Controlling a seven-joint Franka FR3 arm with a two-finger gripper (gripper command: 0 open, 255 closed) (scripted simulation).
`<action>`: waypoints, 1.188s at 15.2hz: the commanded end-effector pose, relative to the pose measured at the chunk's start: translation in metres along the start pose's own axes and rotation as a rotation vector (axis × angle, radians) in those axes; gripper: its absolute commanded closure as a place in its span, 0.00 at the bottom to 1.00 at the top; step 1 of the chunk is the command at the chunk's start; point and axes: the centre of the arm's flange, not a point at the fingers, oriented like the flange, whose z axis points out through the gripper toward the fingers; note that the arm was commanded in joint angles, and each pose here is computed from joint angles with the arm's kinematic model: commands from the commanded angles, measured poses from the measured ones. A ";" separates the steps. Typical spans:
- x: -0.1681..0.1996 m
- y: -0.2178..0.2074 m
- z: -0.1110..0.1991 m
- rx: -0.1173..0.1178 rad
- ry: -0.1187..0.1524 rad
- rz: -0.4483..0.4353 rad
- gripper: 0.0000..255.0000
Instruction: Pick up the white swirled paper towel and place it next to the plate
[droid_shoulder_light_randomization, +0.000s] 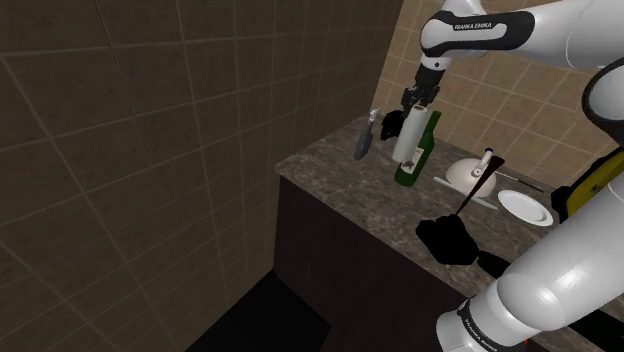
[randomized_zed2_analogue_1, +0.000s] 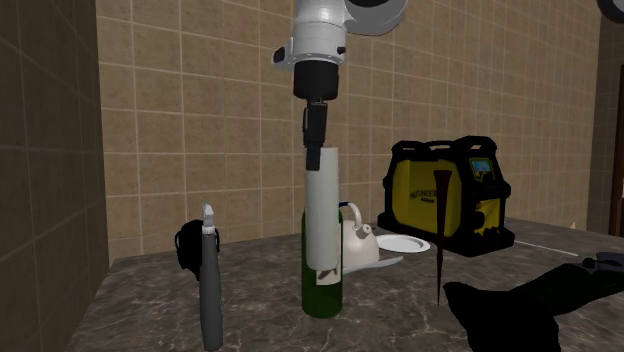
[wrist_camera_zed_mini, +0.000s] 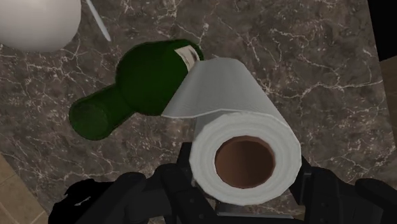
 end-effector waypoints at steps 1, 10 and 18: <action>-0.022 0.013 -0.008 0.000 0.000 -0.001 1.00; -0.116 0.076 -0.044 0.000 0.000 -0.001 1.00; -0.199 0.132 -0.076 0.000 0.000 -0.001 1.00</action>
